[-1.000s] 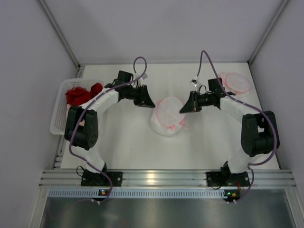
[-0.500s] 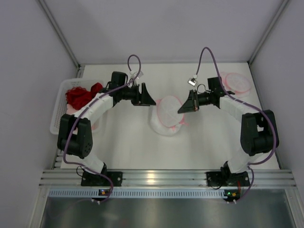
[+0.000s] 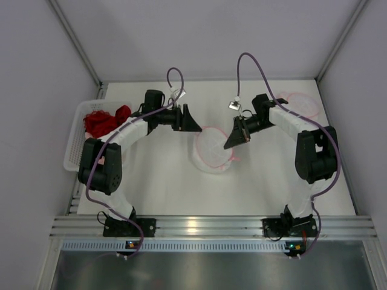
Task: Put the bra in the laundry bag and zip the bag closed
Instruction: Adjust the laundry bag at the center of the board.
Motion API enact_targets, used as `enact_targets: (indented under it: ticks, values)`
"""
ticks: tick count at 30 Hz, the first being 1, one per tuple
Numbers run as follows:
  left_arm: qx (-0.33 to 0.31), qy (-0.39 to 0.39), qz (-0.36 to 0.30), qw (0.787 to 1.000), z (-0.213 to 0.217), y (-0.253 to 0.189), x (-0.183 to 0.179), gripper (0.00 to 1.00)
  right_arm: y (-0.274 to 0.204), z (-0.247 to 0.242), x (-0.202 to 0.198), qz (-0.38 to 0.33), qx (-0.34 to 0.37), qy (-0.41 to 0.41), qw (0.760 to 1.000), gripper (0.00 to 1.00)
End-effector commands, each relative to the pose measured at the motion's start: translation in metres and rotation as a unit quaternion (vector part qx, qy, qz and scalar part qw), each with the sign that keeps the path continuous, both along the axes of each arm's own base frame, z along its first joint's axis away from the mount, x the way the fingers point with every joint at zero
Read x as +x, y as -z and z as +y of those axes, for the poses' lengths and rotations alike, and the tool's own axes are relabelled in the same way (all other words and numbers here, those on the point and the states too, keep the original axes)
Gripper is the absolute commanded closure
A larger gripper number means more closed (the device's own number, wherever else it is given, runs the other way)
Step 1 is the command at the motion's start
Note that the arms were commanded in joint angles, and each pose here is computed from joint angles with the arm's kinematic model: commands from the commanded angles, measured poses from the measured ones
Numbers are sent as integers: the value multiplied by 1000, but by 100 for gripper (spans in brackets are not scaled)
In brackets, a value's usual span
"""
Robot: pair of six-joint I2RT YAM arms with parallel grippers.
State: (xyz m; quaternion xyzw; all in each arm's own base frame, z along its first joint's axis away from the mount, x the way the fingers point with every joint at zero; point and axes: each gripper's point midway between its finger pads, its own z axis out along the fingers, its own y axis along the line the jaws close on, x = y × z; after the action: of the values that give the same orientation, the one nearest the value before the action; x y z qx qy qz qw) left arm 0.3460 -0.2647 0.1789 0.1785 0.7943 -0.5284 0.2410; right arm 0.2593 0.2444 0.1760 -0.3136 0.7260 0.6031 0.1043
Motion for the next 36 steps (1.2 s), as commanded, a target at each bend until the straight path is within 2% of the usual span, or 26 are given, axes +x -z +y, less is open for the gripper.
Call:
enact_targets:
  ticks: [1, 13, 19, 20, 23, 24, 26, 27, 28, 30, 31, 34, 36]
  values:
    - [-28, 37, -62, 997, -7, -19, 6, 29, -13, 0, -11, -18, 23, -29, 999, 100]
    - [-58, 98, -53, 992, -24, -14, -22, 28, -24, 5, -9, -31, 29, -35, 998, 100]
    - [-66, 132, -33, 988, -34, -10, -46, 33, -33, 6, -4, -44, 34, -38, 998, 100]
    - [-68, 138, -30, 988, -36, -10, -49, 35, -33, 7, -4, -45, 34, -38, 998, 100]
    - [-77, 155, -12, 985, -41, -12, -59, 54, -30, 6, 1, -55, 21, -37, 998, 99]
    - [-79, 157, -3, 984, -41, -14, -62, 67, -29, 7, 3, -55, 12, -34, 998, 98]
    - [-82, 159, 6, 984, -41, -15, -65, 76, -18, 3, 7, -65, -20, -23, 997, 98]
    - [-83, 158, 14, 984, -41, -17, -67, 80, -23, 5, 19, -94, -24, -3, 995, 97]
    - [-85, 159, 22, 983, -40, -16, -69, 88, -14, 3, 19, -90, -39, 10, 995, 93]
    - [-90, 157, 47, 982, -39, -19, -73, 97, -18, 1, 37, -130, -67, 57, 988, 82]
    - [-90, 156, 58, 982, -39, -19, -74, 100, -18, -2, 42, -136, -74, 72, 985, 63]
    - [-95, 145, 85, 981, -38, -21, -73, 100, -25, -16, 60, -155, -108, 123, 974, 25]
    - [-96, 133, 109, 980, -38, -20, -69, 100, -34, -25, 66, -154, -117, 153, 969, 17]
